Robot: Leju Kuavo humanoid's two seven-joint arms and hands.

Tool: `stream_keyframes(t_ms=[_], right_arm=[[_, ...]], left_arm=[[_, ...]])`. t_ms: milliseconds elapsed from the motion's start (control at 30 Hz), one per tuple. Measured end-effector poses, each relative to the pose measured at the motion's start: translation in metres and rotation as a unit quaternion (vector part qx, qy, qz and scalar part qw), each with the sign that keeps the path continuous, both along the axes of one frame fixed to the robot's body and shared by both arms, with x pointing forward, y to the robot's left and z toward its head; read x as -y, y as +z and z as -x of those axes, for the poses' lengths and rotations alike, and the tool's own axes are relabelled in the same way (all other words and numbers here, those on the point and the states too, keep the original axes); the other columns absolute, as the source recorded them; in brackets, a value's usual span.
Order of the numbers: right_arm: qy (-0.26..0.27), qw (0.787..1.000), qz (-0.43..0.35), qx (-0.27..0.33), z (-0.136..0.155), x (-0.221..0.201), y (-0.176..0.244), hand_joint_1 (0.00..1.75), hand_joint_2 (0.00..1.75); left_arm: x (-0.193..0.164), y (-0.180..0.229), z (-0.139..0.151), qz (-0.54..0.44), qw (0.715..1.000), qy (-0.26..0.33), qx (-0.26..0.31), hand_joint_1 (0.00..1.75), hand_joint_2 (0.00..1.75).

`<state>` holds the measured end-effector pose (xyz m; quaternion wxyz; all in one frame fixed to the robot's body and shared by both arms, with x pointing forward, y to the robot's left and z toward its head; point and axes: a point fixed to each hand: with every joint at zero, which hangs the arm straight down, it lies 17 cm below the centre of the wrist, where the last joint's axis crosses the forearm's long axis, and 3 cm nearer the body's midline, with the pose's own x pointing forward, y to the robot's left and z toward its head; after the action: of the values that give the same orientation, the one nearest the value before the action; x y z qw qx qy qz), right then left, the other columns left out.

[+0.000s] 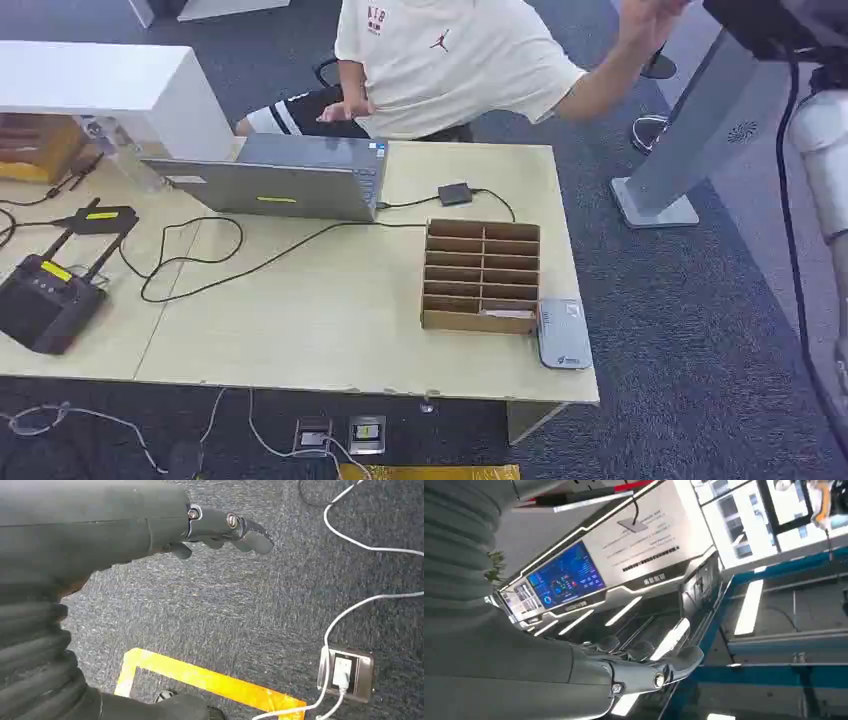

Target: Pass the card to the sensor for recognition and then transmit it.

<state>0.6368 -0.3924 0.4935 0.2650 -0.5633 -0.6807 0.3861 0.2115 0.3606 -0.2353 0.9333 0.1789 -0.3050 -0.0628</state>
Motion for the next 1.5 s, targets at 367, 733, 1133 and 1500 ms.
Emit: stream_keyframes(t_ms=[367, 733, 1133, 1500], right_arm=[[-0.015, 0.997, 0.033, -0.074, -0.007, -0.010, -0.088, 0.00, 1.75], [-0.015, 0.995, 0.044, -0.091, -0.005, -0.013, -0.115, 1.75, 1.75], [-0.003, 0.992, 0.033, -0.118, -0.006, -0.016, -0.127, 1.75, 1.75], [0.003, 0.992, 0.032, -0.122, -0.007, -0.021, -0.129, 1.75, 1.75]], left_arm=[[0.003, 0.002, -0.006, -0.002, 1.000, -0.015, 0.003, 0.00, 1.75], [0.004, 0.001, -0.005, -0.002, 1.000, -0.014, 0.000, 0.00, 1.75], [0.003, 0.000, -0.002, -0.003, 1.000, -0.010, -0.001, 0.00, 1.75], [0.002, 0.000, -0.002, -0.003, 1.000, -0.006, -0.001, 0.00, 1.75]])
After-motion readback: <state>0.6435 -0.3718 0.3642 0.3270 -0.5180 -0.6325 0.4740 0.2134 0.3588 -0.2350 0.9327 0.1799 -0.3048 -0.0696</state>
